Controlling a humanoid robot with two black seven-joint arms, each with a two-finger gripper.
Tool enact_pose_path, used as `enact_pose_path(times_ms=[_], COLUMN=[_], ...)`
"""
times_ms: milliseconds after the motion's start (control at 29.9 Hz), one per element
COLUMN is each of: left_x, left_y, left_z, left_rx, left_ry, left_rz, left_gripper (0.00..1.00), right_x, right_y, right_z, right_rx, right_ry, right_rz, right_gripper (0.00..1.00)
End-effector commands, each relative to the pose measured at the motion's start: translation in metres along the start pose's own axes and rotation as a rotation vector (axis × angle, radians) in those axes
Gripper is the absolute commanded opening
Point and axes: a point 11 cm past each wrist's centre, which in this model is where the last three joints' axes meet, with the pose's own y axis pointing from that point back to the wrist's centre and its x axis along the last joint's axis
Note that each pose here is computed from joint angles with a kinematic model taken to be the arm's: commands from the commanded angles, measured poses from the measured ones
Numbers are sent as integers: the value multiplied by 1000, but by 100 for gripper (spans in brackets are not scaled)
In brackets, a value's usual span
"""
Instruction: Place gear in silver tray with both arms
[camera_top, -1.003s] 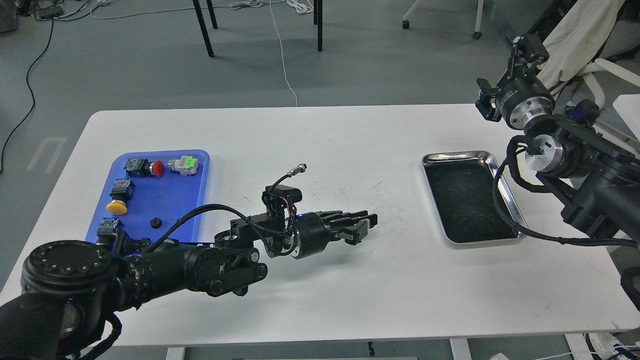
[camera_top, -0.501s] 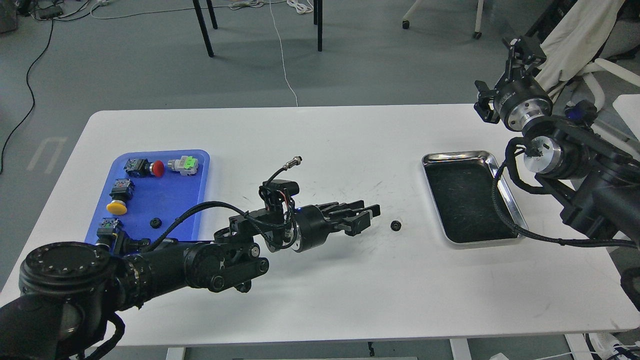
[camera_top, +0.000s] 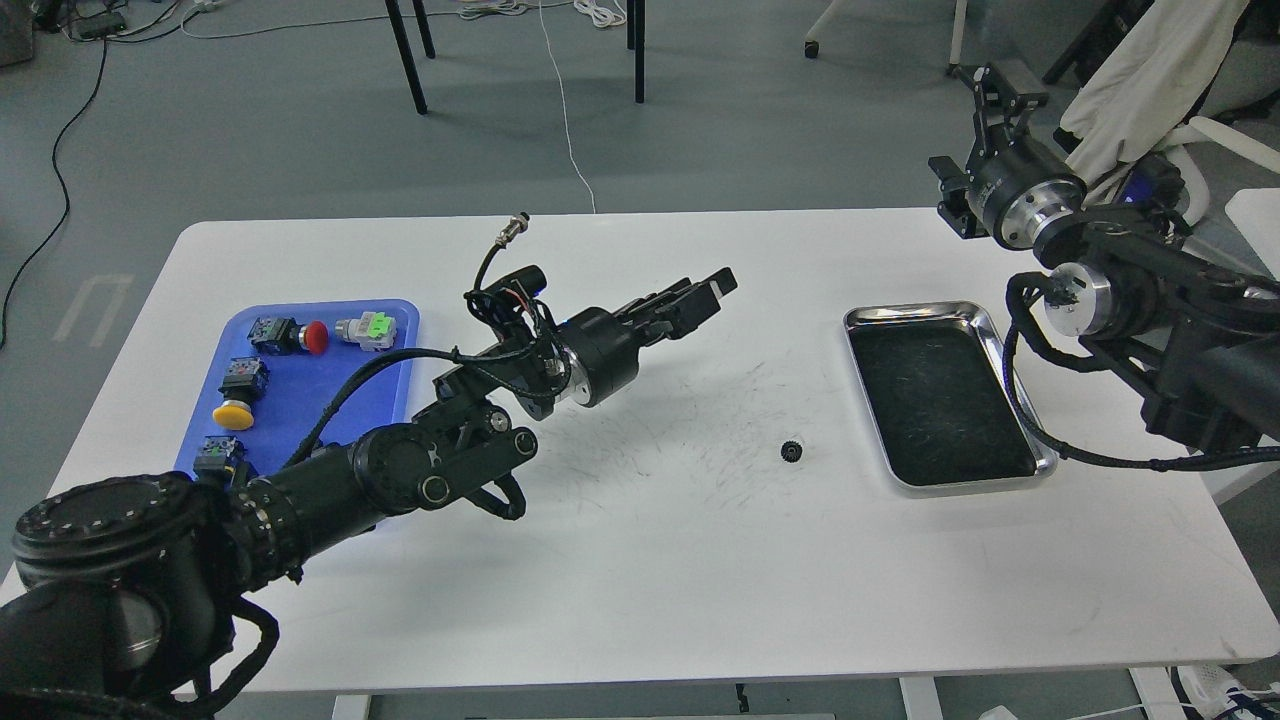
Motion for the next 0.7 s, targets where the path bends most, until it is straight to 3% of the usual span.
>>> enact_pose_path(times_ms=[0, 134, 234, 501, 669], left_x=[42, 79, 107, 168, 184], left_y=[11, 24, 38, 54, 61], left_z=[-14, -25, -36, -37, -40], left_rx=[39, 70, 95, 93, 26], left_ry=[19, 41, 85, 208, 507], left_rz=[106, 208, 296, 393, 401], left_gripper=[77, 81, 98, 98, 98], right_x=[-12, -28, -29, -34, -47], right_y=[-1, 0, 2, 3, 4], right_z=[-4, -7, -9, -8, -12], right_rx=[0, -2, 4, 4, 11], right_ry=[38, 71, 95, 199, 337], right_rz=[-42, -99, -114, -154, -222], right_gripper=[98, 98, 98, 98, 97])
